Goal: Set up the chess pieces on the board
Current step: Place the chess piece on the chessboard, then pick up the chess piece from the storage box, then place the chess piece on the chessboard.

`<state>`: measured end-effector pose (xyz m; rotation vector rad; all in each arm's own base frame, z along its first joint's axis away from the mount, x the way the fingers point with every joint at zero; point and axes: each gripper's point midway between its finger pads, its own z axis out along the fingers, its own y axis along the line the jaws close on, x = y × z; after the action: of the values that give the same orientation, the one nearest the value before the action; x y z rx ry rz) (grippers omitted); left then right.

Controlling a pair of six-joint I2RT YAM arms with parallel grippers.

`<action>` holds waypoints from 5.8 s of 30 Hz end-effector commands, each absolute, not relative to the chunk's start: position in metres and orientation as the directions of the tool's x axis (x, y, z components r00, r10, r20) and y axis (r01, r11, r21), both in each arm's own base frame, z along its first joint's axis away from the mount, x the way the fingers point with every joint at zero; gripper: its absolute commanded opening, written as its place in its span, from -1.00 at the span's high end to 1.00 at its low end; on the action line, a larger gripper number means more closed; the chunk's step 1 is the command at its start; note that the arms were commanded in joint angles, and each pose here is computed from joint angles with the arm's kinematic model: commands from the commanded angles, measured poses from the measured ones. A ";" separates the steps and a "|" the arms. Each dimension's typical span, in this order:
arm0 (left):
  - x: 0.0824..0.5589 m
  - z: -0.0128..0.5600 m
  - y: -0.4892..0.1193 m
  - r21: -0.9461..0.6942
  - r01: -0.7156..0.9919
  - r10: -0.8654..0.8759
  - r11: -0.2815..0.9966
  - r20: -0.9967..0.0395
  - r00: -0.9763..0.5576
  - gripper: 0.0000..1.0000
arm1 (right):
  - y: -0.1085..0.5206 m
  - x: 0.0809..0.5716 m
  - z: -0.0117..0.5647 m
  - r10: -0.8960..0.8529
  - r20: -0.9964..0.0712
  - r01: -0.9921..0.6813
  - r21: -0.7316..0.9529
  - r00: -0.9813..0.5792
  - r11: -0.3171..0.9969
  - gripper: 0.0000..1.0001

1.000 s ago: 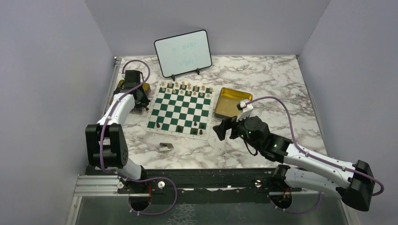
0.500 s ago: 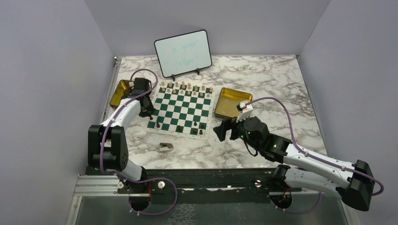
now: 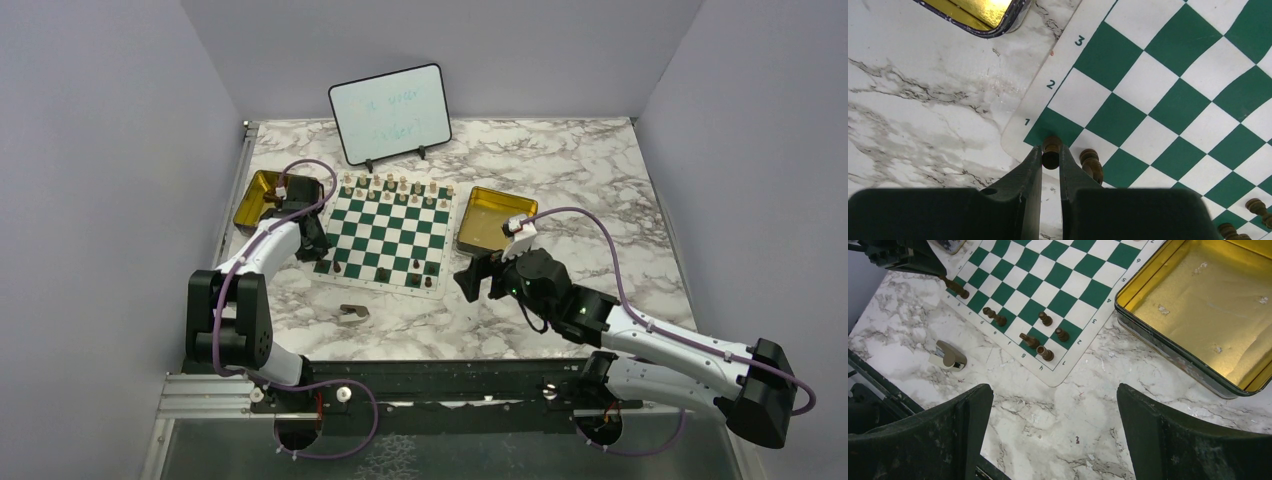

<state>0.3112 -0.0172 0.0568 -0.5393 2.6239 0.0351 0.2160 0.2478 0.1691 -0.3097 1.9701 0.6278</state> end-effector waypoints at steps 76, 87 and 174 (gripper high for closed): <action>0.431 0.146 0.073 -0.116 -0.520 -0.433 0.846 -0.719 -0.544 0.27 | 0.253 0.216 0.168 0.034 -0.892 -0.493 0.281 -0.451 0.823 -1.00; 0.480 0.114 0.117 -0.095 -0.578 -0.465 0.810 -0.704 -0.537 0.30 | 0.259 0.221 0.162 0.013 -0.899 -0.505 0.258 -0.437 0.824 -1.00; 0.436 0.158 0.023 -0.525 -0.362 -0.627 0.770 -0.519 -0.581 0.62 | 0.255 0.220 0.182 0.112 -0.878 -0.448 0.343 -0.466 0.825 -0.94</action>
<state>0.4459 0.0536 0.1378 -0.7757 2.2730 -0.2569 0.2223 0.2521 0.1711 -0.2578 1.9634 0.6371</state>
